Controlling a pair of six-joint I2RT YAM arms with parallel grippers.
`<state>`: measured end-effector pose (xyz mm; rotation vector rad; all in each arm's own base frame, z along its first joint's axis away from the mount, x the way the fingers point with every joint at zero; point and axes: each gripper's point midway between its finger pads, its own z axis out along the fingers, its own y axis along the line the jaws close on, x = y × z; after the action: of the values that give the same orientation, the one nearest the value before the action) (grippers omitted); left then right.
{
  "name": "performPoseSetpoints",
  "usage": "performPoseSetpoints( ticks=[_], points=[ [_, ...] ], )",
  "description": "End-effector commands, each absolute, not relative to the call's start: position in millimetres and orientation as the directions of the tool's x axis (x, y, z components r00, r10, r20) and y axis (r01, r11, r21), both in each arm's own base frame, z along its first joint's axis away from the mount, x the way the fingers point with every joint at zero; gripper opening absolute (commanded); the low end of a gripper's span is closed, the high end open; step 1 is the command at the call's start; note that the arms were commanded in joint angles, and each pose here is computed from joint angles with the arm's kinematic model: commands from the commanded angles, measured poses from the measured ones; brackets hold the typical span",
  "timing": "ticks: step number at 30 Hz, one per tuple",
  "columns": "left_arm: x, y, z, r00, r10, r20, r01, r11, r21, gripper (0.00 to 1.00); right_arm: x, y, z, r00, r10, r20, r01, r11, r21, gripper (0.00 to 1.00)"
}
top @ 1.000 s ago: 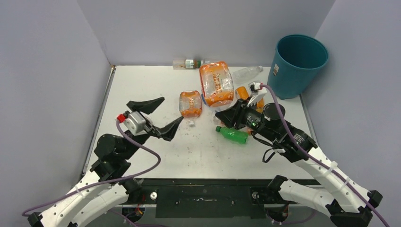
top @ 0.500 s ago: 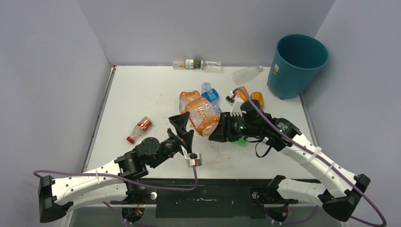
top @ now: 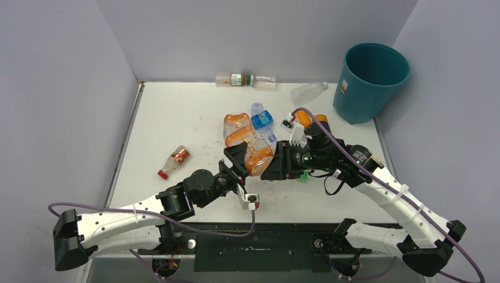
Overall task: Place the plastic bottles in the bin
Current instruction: Pick up the plastic bottle at the center of the board.
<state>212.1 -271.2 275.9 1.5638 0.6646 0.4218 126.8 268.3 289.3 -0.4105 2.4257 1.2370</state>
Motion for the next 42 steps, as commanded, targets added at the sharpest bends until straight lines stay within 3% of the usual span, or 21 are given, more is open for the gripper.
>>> performPoseSetpoints(
  ticks=[1, 5, 8, 11, 12, 13, 15, 21, 25, 28, 35, 38, 42],
  points=[
    [214.6, -283.1, 312.7, 0.77, 0.628, -0.114, 0.078, 0.085, 0.993, 0.75, 116.1, 270.2, 313.4, -0.866, -0.067, -0.495, -0.46, 0.493, 0.738, 0.05],
    [215.6, -286.0, 317.5, 0.768, 0.626, -0.135, 0.073, 0.124, 0.99, 0.51, 114.4, 268.4, 317.2, -0.861, -0.052, -0.505, -0.463, 0.487, 0.74, 0.05],
    [216.4, -286.0, 320.3, 0.765, 0.625, -0.154, 0.078, 0.147, 0.986, 0.49, 115.3, 265.2, 315.7, -0.856, -0.05, -0.514, -0.467, 0.502, 0.728, 0.06],
    [216.4, -283.8, 325.1, 0.758, 0.617, -0.212, 0.103, 0.208, 0.973, 0.49, 118.4, 258.9, 318.6, -0.83, -0.064, -0.554, -0.497, 0.535, 0.683, 0.71],
    [216.1, -282.8, 325.9, 0.753, 0.609, -0.248, 0.125, 0.238, 0.963, 0.49, 121.6, 255.7, 321.0, -0.817, -0.061, -0.574, -0.506, 0.555, 0.66, 0.88],
    [215.9, -281.2, 326.9, 0.746, 0.602, -0.283, 0.147, 0.266, 0.953, 0.49, 124.9, 252.8, 325.0, -0.801, -0.055, -0.597, -0.515, 0.572, 0.638, 0.97],
    [214.3, -279.5, 322.1, 0.73, 0.58, -0.362, 0.212, 0.311, 0.926, 0.47, 135.8, 246.3, 336.7, -0.755, -0.02, -0.655, -0.531, 0.604, 0.594, 0.9],
    [199.9, -281.1, 295.3, 0.597, 0.484, -0.639, 0.514, 0.381, 0.769, 0.42, 183.7, 221.5, 372.5, -0.518, 0.166, -0.839, -0.531, 0.707, 0.467, 0.9],
    [184.4, -285.8, 308.7, 0.418, 0.34, -0.842, 0.709, 0.458, 0.536, 0.41, 217.8, 194.1, 394.4, -0.277, 0.373, -0.886, -0.45, 0.764, 0.462, 0.9],
    [177.2, -283.7, 316.7, 0.229, 0.249, -0.941, 0.82, 0.472, 0.324, 0.41, 222.6, 186.1, 402.1, -0.166, 0.419, -0.893, -0.466, 0.764, 0.445, 0.9],
    [163.9, -268.9, 331.0, -0.116, -0.046, -0.992, 0.916, 0.382, -0.124, 0.41, 208.7, 217.2, 399.3, -0.101, 0.379, -0.92, -0.662, 0.665, 0.347, 0.9],
    [156.9, -273.7, 336.8, -0.193, -0.118, -0.974, 0.935, 0.278, -0.219, 0.41, 202.9, 236.6, 401.9, -0.098, 0.349, -0.932, -0.737, 0.604, 0.304, 0.9],
    [156.6, -287.2, 326.0, -0.272, -0.069, -0.96, 0.935, 0.216, -0.28, 0.38, 205.3, 257.0, 405.4, -0.11, 0.301, -0.947, -0.774, 0.572, 0.271, 0.9]
  ],
)
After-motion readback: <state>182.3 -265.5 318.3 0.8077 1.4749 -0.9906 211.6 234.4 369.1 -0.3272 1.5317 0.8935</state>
